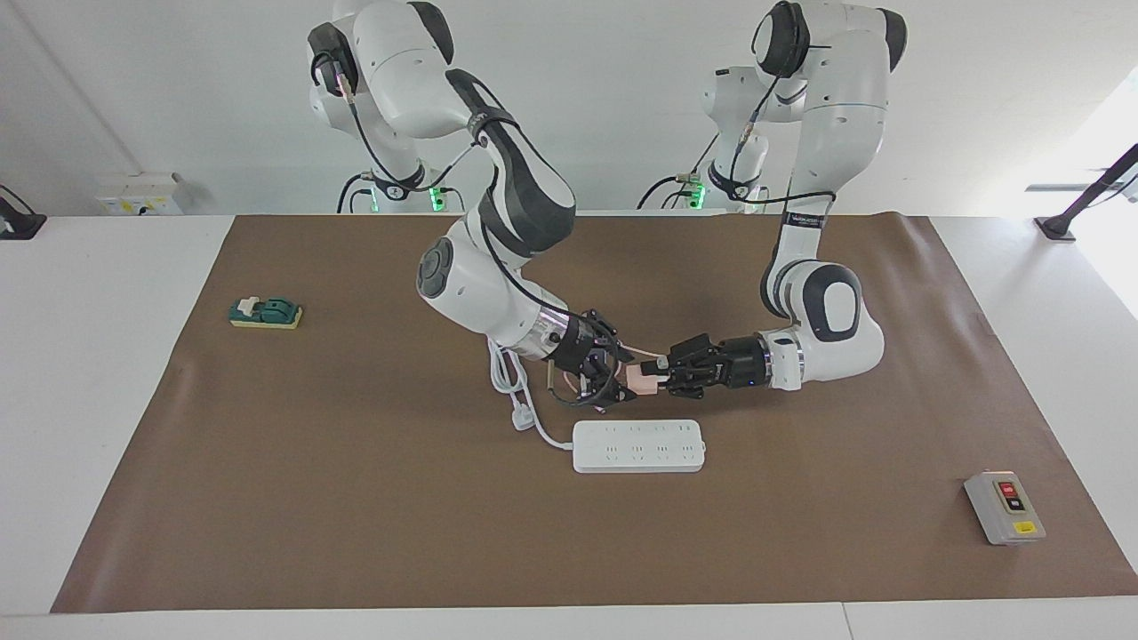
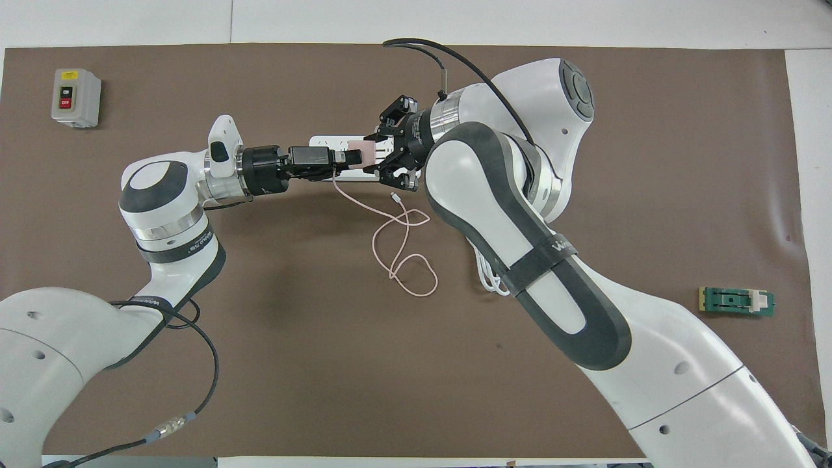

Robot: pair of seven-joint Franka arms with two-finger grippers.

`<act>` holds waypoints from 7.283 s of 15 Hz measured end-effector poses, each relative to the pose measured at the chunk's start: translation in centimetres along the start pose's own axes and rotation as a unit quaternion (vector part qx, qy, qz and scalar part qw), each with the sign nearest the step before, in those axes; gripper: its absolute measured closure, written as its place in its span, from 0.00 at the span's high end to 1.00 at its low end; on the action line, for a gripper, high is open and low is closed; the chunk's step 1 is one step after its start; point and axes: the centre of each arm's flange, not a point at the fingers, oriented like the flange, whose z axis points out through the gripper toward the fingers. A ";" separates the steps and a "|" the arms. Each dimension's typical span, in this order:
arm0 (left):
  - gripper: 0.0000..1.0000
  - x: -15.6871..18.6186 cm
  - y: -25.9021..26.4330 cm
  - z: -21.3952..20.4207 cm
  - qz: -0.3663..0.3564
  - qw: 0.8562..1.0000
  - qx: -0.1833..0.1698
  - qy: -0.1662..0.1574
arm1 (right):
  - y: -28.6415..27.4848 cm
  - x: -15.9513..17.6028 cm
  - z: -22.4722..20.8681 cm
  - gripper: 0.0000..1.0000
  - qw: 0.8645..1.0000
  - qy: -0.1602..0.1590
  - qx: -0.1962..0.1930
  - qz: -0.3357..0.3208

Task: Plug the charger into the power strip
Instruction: 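Pull the plug away with the left gripper while the right gripper withdraws, then carry the pink plug with the left gripper to the power strip's end socket, then push the pink plug into the socket with the left gripper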

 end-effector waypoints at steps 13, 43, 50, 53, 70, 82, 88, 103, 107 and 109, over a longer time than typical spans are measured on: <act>0.31 4.6 17.6 -15.9 -0.049 0.951 0.276 -0.132 | -4.0 5.8 -20.6 1.00 0.999 0.035 0.018 0.024; 0.31 4.9 25.3 -14.9 -0.277 0.750 0.599 0.037 | 7.5 12.3 -42.6 1.00 0.620 0.258 -0.269 -0.690; 0.31 6.6 19.1 -2.3 -0.421 0.651 0.594 0.214 | 9.3 13.6 -42.6 1.00 0.626 0.258 -0.270 -0.685; 0.31 6.9 16.0 1.1 -0.492 0.596 0.567 0.284 | 9.3 14.0 -43.1 1.00 0.629 0.260 -0.268 -0.682; 0.31 5.6 7.4 9.2 -0.555 0.499 0.548 0.379 | 9.4 13.7 -42.6 1.00 0.628 0.254 -0.273 -0.683; 0.31 5.0 4.8 9.4 -0.557 0.488 0.558 0.375 | 9.4 13.7 -42.6 1.00 0.628 0.254 -0.273 -0.684; 0.31 5.1 4.7 9.6 -0.555 0.491 0.556 0.377 | 9.4 13.7 -42.6 1.00 0.628 0.254 -0.273 -0.684; 0.31 4.9 4.6 10.1 -0.547 0.492 0.561 0.380 | 9.4 13.7 -42.6 1.00 0.627 0.254 -0.273 -0.684; 0.31 4.8 4.1 10.3 -0.546 0.491 0.563 0.380 | 9.4 13.7 -42.6 1.00 0.627 0.254 -0.273 -0.684; 0.31 4.8 4.1 10.3 -0.546 0.491 0.563 0.380 | 9.4 13.7 -42.6 1.00 0.627 0.254 -0.273 -0.684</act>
